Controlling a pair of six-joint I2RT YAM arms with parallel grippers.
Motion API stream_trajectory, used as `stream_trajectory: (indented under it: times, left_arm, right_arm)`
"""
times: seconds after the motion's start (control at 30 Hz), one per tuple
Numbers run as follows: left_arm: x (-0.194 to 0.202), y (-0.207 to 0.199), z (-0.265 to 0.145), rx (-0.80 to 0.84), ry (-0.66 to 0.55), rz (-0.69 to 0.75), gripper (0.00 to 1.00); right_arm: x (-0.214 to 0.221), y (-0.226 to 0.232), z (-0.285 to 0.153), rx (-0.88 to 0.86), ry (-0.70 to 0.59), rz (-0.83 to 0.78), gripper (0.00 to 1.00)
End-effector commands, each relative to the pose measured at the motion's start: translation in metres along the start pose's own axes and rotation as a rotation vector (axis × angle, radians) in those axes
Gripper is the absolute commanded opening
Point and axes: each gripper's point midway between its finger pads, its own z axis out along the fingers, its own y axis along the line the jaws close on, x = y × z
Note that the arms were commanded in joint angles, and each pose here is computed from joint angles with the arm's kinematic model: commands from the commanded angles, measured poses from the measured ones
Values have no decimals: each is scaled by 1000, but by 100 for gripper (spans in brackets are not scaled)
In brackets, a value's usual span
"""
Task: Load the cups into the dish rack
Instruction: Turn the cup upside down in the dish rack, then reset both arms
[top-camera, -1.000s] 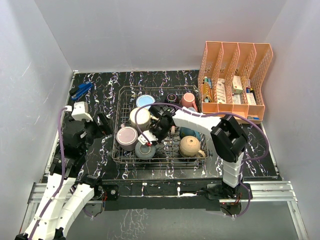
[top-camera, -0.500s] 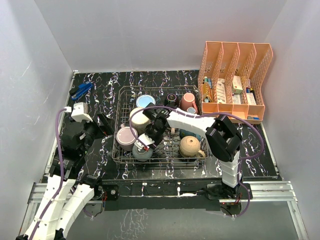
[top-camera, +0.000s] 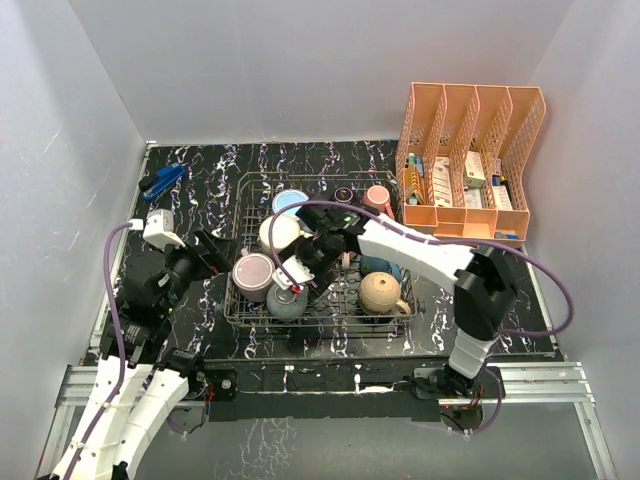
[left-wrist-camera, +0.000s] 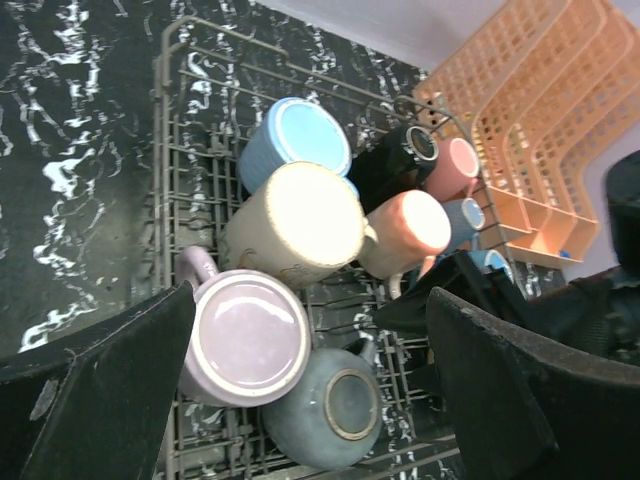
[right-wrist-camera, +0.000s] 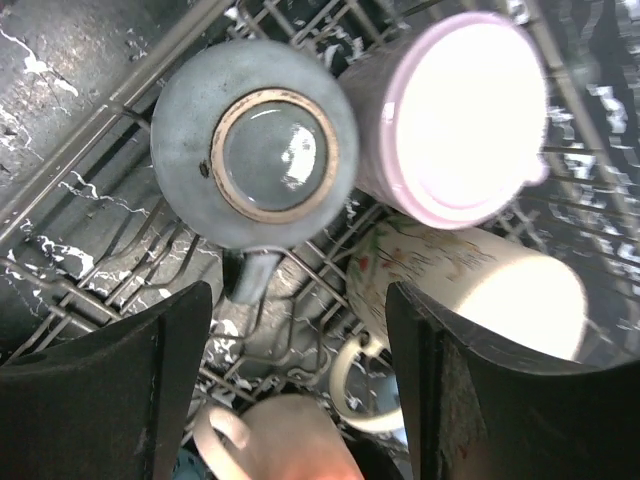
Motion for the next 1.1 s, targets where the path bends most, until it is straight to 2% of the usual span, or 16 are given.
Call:
stream_trajectory:
  times: [0.0, 0.13, 0.33, 0.47, 0.53, 0.77, 0.9, 1.07]
  left_arm:
    - [-10, -27, 1, 129, -27, -64, 97]
    - [-10, -38, 8, 188, -29, -115, 97]
    - [-9, -58, 22, 315, -50, -235, 97]
    - [-1, -67, 38, 357, 7, -268, 97]
    - [-1, -72, 48, 363, 50, -285, 97]
    - [-40, -130, 79, 514, 182, -278, 97]
    - [-78, -153, 89, 541, 169, -204, 97]
    - [-136, -183, 76, 580, 82, -66, 97]
  right_arm:
    - [-35, -2, -43, 85, -38, 16, 73]
    - [-41, -1, -74, 150, -64, 102, 76]
    - [-31, -8, -152, 350, -228, 306, 83]
    - [-2, -12, -202, 571, -277, 616, 89]
    - [18, -11, -226, 693, -273, 737, 98]
    - [65, -14, -325, 1156, -260, 1086, 99]
    - [58, -24, -369, 1308, -244, 1146, 99]
    - [19, -43, -419, 1363, -263, 1047, 99]
